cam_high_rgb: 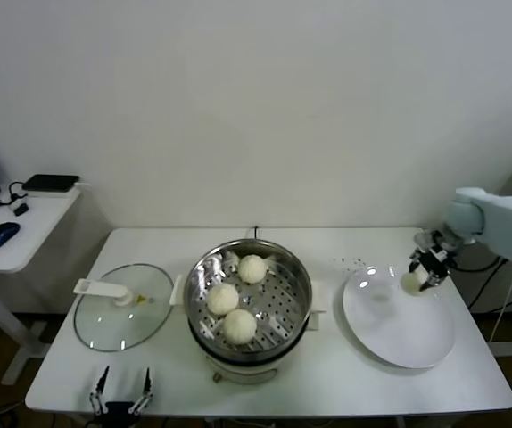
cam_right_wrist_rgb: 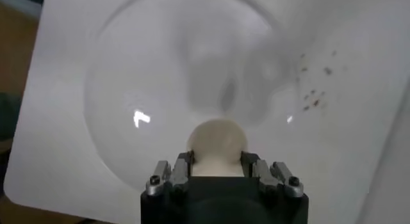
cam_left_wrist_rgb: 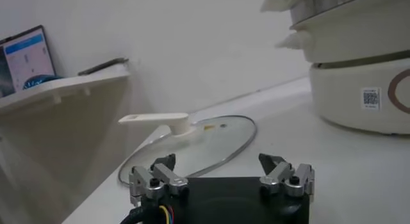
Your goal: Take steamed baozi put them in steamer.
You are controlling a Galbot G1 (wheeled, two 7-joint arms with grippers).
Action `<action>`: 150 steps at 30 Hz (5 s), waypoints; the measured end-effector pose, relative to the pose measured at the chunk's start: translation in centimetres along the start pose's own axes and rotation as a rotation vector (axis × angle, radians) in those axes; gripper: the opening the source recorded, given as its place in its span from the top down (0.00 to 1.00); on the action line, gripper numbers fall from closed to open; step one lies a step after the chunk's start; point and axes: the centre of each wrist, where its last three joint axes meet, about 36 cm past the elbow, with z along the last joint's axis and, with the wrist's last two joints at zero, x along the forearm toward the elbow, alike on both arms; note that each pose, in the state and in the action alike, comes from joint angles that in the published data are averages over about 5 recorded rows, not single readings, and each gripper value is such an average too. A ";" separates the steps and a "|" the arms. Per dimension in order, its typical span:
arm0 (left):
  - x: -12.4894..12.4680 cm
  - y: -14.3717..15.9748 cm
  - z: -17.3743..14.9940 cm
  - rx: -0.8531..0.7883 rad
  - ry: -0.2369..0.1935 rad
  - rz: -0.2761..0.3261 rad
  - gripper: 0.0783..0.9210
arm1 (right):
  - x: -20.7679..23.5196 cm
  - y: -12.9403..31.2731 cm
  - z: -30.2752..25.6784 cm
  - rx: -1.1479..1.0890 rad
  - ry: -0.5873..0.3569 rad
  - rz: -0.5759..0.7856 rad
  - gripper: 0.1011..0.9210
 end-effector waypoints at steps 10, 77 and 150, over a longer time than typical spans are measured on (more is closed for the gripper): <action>-0.1 -0.4 -0.5 0.004 -0.007 0.013 0.12 | 10.0 -1.7 -9.7 -0.049 -0.123 0.094 0.48; -1.0 0.0 -0.9 0.006 -0.029 0.002 0.12 | 7.9 -0.1 -24.8 -0.238 -0.406 0.228 0.12; -0.4 -0.4 -1.4 -0.017 -0.058 0.028 0.12 | -23.2 42.9 -24.8 -1.406 -1.267 1.213 0.12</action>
